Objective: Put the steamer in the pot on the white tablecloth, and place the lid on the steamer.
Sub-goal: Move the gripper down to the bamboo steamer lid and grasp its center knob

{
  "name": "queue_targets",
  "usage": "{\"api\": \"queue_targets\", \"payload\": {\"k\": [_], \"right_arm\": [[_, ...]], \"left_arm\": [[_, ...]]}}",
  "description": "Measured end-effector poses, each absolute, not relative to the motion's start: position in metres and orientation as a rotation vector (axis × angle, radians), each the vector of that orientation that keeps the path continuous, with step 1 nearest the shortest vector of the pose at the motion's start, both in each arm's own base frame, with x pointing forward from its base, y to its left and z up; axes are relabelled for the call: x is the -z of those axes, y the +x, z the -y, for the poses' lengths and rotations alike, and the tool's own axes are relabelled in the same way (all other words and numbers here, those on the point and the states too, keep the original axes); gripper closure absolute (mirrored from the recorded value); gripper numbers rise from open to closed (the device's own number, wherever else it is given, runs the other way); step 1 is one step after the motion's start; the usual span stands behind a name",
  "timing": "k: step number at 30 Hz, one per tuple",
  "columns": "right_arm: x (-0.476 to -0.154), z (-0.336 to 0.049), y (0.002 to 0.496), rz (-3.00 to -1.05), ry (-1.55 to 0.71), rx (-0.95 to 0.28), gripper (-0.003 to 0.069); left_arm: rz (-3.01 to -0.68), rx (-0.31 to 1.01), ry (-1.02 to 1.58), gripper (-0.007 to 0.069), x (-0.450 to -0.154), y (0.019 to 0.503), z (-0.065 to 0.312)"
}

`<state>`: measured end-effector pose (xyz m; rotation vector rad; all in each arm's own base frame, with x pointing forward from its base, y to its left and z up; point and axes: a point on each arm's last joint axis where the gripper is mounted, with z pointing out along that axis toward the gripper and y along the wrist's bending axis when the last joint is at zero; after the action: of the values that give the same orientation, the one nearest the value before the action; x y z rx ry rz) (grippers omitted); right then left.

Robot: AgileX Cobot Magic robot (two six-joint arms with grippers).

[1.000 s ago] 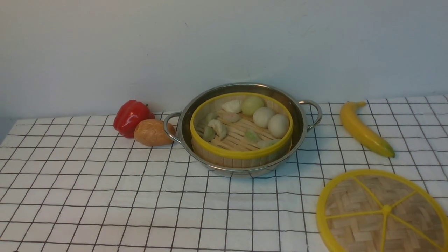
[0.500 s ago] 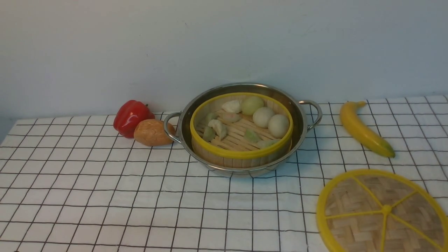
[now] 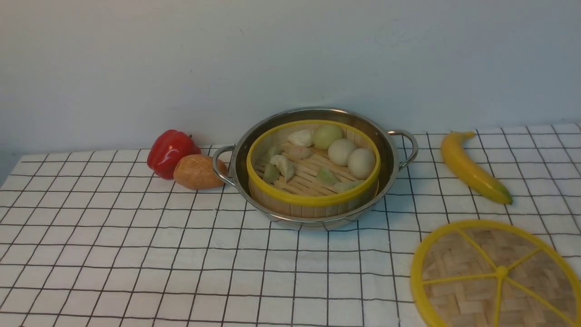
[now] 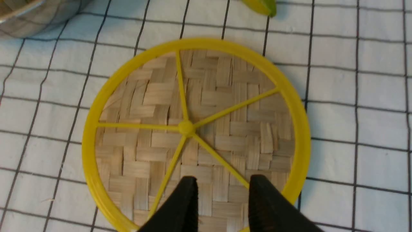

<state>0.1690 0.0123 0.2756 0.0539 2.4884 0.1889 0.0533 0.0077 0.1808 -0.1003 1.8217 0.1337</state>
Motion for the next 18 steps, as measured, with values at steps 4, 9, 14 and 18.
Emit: {"api": "queue_targets", "payload": {"k": [4,9,14,18], "right_arm": [[-0.282,-0.023,0.188,-2.596,-0.096,-0.243,0.0415],[-0.291,-0.057,0.215,-2.635,-0.481,-0.256,0.0415],[-0.281,-0.086,0.244,-2.68,-0.73,-0.1,0.0415],[-0.264,-0.096,0.266,-2.769,-0.719,0.002,0.0415]], "left_arm": [[-1.822,-0.134,-0.1,0.0382,-0.181,0.053,-0.008],[-1.822,-0.134,-0.1,0.0382,-0.181,0.053,-0.008],[-1.822,-0.134,-0.1,0.0382,-0.181,0.053,-0.008],[-1.822,-0.134,-0.1,0.0382,-0.181,0.053,-0.008]]}}
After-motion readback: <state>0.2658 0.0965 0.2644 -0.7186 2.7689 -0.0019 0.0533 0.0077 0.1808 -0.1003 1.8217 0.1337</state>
